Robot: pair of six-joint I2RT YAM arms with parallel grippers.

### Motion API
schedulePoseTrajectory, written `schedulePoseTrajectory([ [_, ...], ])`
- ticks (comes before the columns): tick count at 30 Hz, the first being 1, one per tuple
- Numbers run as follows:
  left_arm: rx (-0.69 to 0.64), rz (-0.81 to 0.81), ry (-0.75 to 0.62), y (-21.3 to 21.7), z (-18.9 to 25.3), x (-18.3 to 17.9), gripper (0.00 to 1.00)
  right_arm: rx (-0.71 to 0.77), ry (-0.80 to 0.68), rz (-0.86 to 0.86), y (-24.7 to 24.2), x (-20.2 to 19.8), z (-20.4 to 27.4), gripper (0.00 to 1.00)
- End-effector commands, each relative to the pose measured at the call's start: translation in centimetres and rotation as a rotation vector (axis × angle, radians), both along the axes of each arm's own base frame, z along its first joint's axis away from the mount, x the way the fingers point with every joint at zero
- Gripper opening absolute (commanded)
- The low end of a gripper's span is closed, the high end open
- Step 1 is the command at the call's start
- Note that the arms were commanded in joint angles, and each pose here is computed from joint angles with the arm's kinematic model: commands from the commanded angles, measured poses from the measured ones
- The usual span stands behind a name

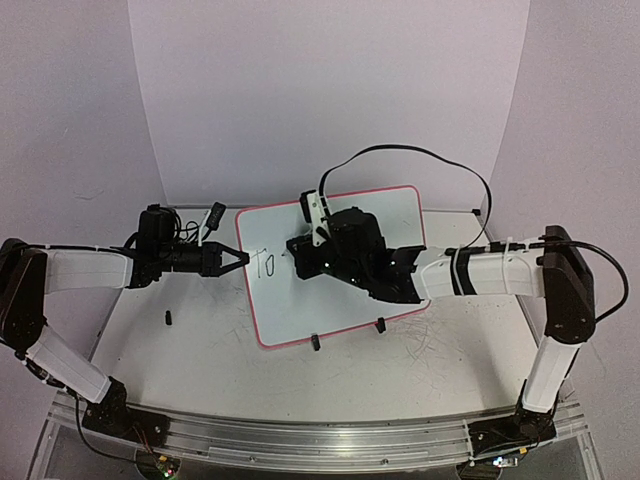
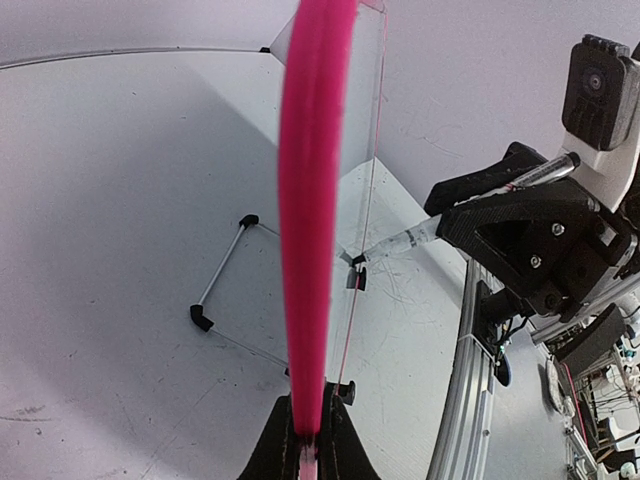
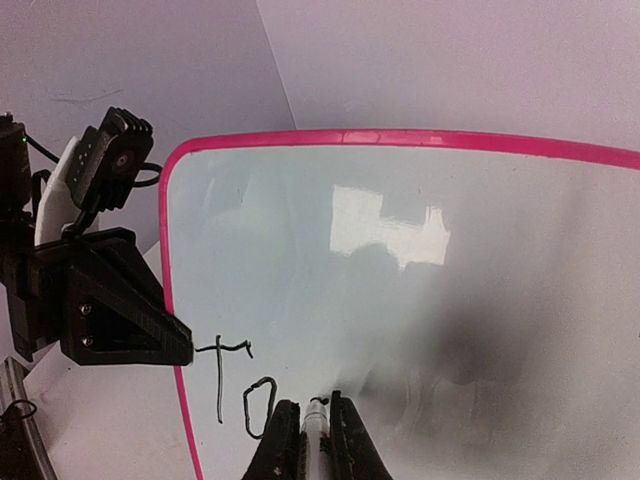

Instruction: Write a sentence on the whiteboard

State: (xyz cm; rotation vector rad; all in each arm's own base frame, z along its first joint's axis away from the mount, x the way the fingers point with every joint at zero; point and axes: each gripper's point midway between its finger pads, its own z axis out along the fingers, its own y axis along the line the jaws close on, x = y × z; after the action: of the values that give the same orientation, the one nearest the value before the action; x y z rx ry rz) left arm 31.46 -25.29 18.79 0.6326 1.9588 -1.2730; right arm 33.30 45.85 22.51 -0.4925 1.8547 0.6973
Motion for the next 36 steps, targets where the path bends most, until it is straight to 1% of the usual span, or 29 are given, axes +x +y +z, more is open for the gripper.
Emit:
schedulePoseTrajectory([
  [1,0.023,0.034,-0.028,0.3,0.3,1.2,0.00,0.033,-0.022,-0.003,1.0,0.6,1.5,0.00],
  [24,0.026,0.036,-0.028,0.3,0.3,1.2,0.00,-0.004,0.037,0.046,1.4,-1.7,-1.4,0.00],
  [36,0.026,0.034,-0.026,0.3,0.2,1.1,0.00,-0.021,0.049,0.024,0.5,-2.0,-2.2,0.00],
])
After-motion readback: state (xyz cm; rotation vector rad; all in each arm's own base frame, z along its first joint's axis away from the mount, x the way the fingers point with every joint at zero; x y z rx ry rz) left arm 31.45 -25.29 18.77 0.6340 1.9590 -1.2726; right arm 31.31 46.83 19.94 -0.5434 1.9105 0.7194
